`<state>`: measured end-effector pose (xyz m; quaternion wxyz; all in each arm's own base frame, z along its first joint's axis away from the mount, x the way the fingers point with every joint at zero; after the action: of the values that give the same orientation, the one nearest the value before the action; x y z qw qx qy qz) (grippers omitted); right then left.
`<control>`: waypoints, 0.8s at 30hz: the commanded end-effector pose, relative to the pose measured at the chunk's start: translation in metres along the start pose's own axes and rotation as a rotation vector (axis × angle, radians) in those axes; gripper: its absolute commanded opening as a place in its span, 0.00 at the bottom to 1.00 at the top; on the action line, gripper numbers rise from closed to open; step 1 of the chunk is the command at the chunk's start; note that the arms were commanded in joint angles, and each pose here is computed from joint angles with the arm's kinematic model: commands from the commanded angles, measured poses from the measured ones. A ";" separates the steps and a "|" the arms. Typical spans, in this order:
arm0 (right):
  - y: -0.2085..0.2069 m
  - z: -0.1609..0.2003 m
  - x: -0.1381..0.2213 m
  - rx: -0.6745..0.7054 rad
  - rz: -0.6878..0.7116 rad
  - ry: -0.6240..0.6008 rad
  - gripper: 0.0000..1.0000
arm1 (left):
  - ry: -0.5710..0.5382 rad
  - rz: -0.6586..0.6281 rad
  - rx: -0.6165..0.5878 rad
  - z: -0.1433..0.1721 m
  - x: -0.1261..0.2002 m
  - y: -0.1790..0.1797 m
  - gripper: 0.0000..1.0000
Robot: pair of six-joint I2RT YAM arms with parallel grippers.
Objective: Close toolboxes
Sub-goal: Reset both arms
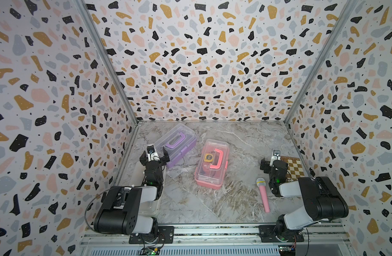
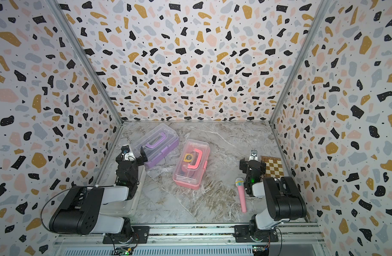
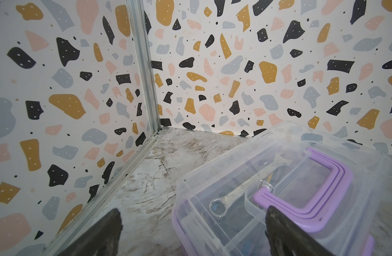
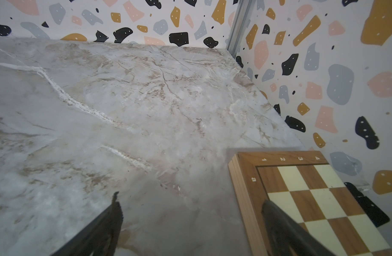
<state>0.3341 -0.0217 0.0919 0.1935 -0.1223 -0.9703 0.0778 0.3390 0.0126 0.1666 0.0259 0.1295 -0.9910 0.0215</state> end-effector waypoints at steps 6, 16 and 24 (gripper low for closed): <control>-0.003 -0.010 -0.002 -0.019 0.013 -0.027 1.00 | 0.214 -0.027 -0.094 0.050 0.005 0.006 0.99; -0.002 -0.011 -0.002 -0.019 0.012 -0.028 1.00 | 0.216 -0.035 -0.092 0.050 0.004 0.007 0.99; -0.002 -0.011 -0.002 -0.021 0.012 -0.028 1.00 | 0.216 -0.031 -0.093 0.050 0.004 0.007 0.96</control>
<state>0.3340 -0.0217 0.0917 0.1938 -0.1224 -0.9703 0.0775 0.3411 0.0142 0.1662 0.0322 0.1378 -0.9897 0.0208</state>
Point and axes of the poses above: each gripper's point midway between its finger pads, its own x axis back along the fingers, its own y axis along the line the jaws close on, z = x × y, the point moved 4 cm from there along x, back along the fingers, and after that the axes turned 3 degrees about x, right-handed, at the moved point
